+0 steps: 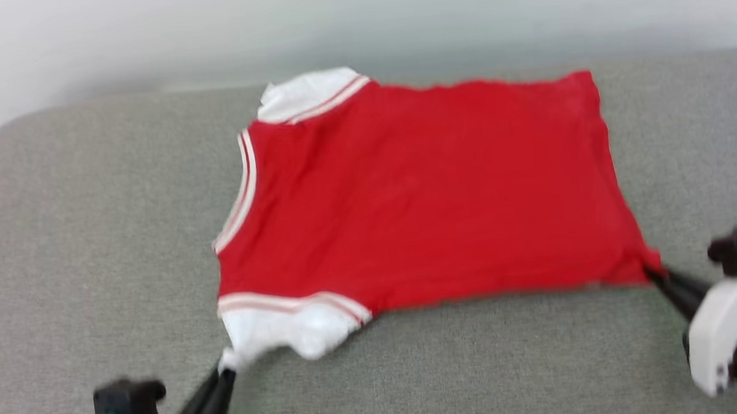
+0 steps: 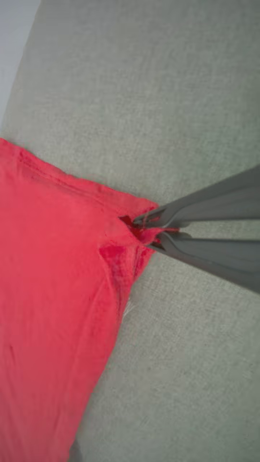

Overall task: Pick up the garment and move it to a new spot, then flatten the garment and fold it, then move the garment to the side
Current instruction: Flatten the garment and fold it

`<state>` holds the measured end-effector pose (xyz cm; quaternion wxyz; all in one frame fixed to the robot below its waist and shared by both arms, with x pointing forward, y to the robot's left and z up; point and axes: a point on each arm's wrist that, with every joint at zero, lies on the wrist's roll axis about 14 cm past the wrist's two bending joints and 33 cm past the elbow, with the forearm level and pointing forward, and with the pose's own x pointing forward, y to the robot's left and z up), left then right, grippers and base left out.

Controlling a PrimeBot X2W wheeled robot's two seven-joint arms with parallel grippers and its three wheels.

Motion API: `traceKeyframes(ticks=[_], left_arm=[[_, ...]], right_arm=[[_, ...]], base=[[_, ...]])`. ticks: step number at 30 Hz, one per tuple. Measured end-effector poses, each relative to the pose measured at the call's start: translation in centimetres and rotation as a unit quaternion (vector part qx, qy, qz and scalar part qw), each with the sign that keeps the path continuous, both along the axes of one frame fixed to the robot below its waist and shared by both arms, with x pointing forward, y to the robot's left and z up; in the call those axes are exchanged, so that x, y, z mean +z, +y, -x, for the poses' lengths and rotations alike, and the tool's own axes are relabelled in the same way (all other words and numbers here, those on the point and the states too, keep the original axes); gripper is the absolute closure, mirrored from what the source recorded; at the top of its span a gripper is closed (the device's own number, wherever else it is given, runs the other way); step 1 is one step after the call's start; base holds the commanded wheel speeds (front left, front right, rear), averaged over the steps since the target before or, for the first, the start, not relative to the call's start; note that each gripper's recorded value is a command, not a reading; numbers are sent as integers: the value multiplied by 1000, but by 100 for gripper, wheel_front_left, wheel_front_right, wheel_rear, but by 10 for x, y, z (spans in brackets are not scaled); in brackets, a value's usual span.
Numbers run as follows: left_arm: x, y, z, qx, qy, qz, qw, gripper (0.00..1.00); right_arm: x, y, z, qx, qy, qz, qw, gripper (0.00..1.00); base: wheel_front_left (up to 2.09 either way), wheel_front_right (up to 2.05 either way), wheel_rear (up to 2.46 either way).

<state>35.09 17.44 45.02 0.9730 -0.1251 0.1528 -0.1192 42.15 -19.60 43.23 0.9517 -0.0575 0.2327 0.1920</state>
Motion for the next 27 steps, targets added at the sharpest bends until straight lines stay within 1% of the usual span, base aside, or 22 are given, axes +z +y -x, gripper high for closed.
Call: traceKeyframes(ticks=[4,11,14,17,20,22,24,27], left_arm=[[-8,0,33,14,26,16,999,100],[-23,-6,81,36,70,50,996,100],[-37,-15,107,32,109,66,991,100],[-44,-17,119,32,131,72,988,100],[-44,-18,123,26,134,70,988,100],[-41,-17,122,22,124,63,990,100],[-35,-16,111,13,103,50,993,100],[-17,-12,84,-1,56,29,998,100]], right_arm=[[-13,-4,39,-9,35,-6,999,100],[-22,-14,92,-31,78,-16,996,100],[-26,-19,110,-42,96,-16,994,100],[-27,-25,119,-52,104,-13,993,100],[-30,-25,128,-53,119,-10,991,100],[-28,-24,126,-54,118,-12,991,100],[-25,-22,123,-54,114,-16,992,100],[-19,-21,116,-59,103,-22,993,100]], base=[[0,0,0],[0,0,0],[0,0,0],[0,0,0],[0,0,0],[0,0,0],[0,0,0],[0,0,0]])
